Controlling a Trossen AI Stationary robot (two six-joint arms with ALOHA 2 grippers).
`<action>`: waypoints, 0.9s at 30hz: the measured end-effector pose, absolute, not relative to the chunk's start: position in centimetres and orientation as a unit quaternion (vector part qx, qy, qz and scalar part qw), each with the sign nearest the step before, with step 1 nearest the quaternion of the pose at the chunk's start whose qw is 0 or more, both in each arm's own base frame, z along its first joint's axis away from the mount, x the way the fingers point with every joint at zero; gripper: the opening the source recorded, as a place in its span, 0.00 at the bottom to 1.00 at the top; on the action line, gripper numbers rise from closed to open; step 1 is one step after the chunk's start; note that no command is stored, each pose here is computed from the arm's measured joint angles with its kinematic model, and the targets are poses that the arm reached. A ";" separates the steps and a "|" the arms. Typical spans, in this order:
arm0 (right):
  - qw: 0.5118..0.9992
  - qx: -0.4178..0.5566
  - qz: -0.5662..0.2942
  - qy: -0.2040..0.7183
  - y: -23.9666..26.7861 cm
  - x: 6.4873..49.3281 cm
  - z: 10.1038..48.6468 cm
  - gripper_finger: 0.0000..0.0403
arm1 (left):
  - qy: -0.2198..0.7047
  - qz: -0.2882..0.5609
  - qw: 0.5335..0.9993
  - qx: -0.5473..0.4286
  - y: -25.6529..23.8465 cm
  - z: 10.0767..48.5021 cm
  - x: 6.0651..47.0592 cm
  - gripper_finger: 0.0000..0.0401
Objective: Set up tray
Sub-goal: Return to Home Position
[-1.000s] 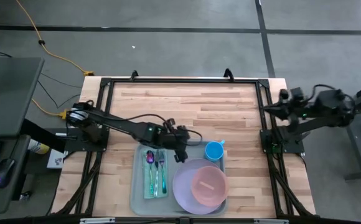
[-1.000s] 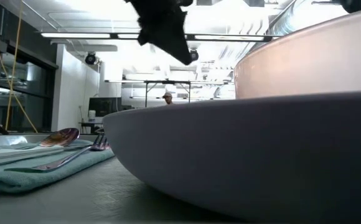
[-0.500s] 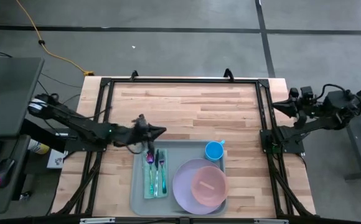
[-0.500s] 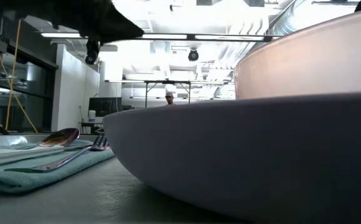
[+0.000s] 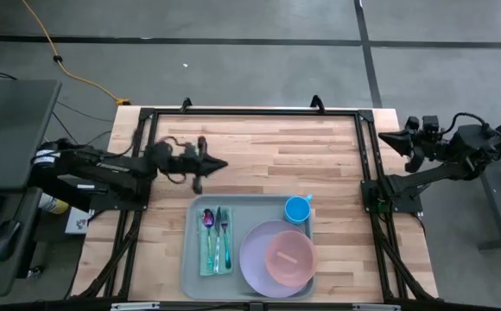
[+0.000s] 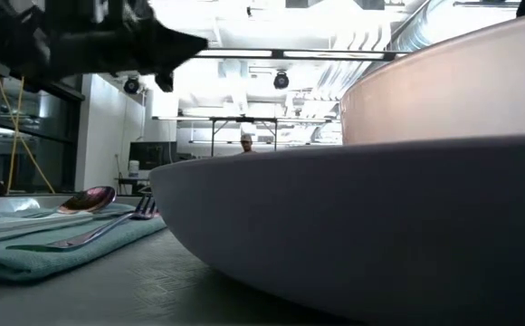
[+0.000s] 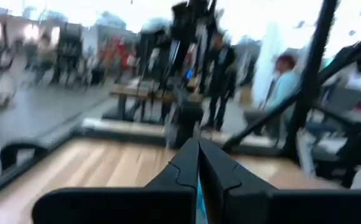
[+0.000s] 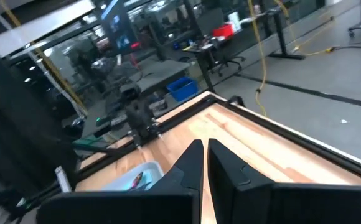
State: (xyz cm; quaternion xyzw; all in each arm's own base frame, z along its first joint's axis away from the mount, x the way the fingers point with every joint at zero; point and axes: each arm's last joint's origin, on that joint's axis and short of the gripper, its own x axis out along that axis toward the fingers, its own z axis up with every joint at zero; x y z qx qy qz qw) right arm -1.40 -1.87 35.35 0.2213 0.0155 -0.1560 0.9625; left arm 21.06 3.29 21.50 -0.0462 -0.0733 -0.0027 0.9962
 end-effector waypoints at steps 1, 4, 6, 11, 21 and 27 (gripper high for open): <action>0.963 0.219 -0.153 0.017 -1.8 -1.4 35.3 0.00 | -0.092 -0.007 0.995 -0.047 3.7 21.5 20.4 0.11; 0.965 0.209 -0.156 0.007 -1.8 -1.0 35.1 0.00 | -0.114 -0.010 0.992 -0.061 4.4 20.7 18.4 0.11; 0.968 0.196 -0.158 -0.011 -1.6 -0.3 34.5 0.00 | -0.116 -0.011 0.991 -0.062 4.1 20.2 17.5 0.11; 0.968 0.176 -0.152 -0.093 -1.1 1.9 32.5 0.00 | -0.146 -0.008 0.988 -0.051 3.7 20.5 15.9 0.11; 0.957 0.186 -0.159 -0.155 -0.2 6.0 27.2 0.00 | -0.128 0.001 0.991 -0.041 3.1 20.4 13.6 0.11; 0.952 0.204 -0.159 -0.167 0.0 7.1 25.2 0.00 | -0.132 0.020 0.991 -0.026 2.6 20.9 11.7 0.11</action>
